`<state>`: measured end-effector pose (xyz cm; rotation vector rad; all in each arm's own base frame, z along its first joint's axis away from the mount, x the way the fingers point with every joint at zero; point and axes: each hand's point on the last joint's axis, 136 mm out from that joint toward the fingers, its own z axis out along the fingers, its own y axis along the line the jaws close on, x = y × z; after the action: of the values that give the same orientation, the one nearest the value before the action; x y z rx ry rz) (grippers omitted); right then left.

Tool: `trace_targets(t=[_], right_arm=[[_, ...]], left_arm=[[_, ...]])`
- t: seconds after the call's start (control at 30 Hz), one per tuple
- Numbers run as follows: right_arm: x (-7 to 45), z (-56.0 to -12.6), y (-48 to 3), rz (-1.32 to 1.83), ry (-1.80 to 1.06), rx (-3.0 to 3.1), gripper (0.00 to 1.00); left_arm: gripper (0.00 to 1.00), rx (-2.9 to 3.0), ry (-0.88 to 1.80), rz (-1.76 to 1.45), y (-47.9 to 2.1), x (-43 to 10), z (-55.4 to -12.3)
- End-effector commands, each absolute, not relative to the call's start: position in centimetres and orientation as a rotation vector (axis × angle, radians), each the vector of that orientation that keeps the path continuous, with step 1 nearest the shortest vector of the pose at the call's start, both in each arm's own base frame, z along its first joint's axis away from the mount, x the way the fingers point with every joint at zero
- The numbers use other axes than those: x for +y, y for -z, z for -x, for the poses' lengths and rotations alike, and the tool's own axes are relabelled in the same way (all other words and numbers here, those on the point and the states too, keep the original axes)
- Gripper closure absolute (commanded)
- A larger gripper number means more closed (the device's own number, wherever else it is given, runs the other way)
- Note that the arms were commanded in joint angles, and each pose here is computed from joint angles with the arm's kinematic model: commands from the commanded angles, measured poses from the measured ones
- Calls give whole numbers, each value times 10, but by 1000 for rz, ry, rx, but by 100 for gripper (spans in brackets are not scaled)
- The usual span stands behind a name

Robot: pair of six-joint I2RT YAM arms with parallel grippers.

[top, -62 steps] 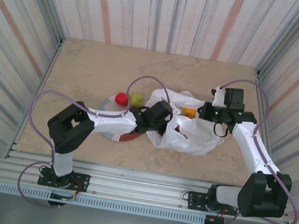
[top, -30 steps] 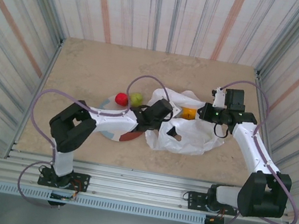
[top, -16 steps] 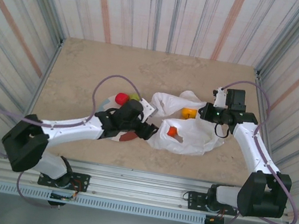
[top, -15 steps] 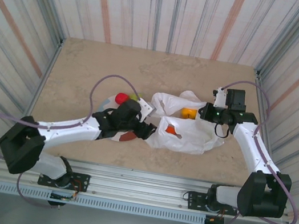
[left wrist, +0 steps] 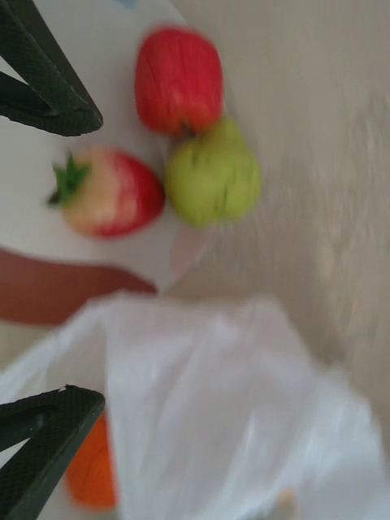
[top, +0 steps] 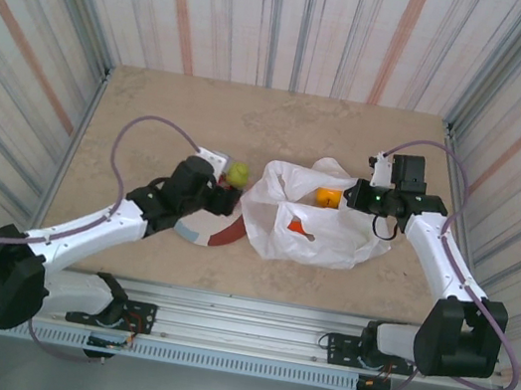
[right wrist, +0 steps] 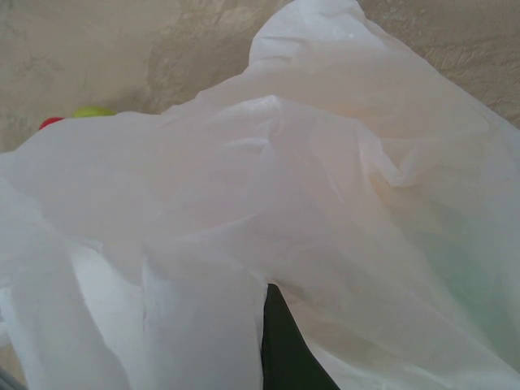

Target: Place the fruits into the plastic bag

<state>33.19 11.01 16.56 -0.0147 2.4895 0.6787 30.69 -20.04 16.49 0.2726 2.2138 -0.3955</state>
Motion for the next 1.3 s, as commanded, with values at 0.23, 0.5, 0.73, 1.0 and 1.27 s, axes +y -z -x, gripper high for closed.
trace_targets(t=[0.23,0.5,0.73,1.0,1.27], right_arm=[[111,-329,-167,33,-676,2489,100],[111,-328,-165,29,-679,2490,100],[112,-329,-167,33,-682,2491,100],[110,-327,-163,27,-672,2499,100],[110,-328,-160,27,-677,2505,100]], left_arm=[[7,2372,301,29,-124,-128,-344],[3,2410,306,0,-106,-133,-365],[3,2453,332,-13,-91,-144,-386],[5,2496,382,-14,-73,-149,-404],[14,2518,439,-19,-62,-154,-415]])
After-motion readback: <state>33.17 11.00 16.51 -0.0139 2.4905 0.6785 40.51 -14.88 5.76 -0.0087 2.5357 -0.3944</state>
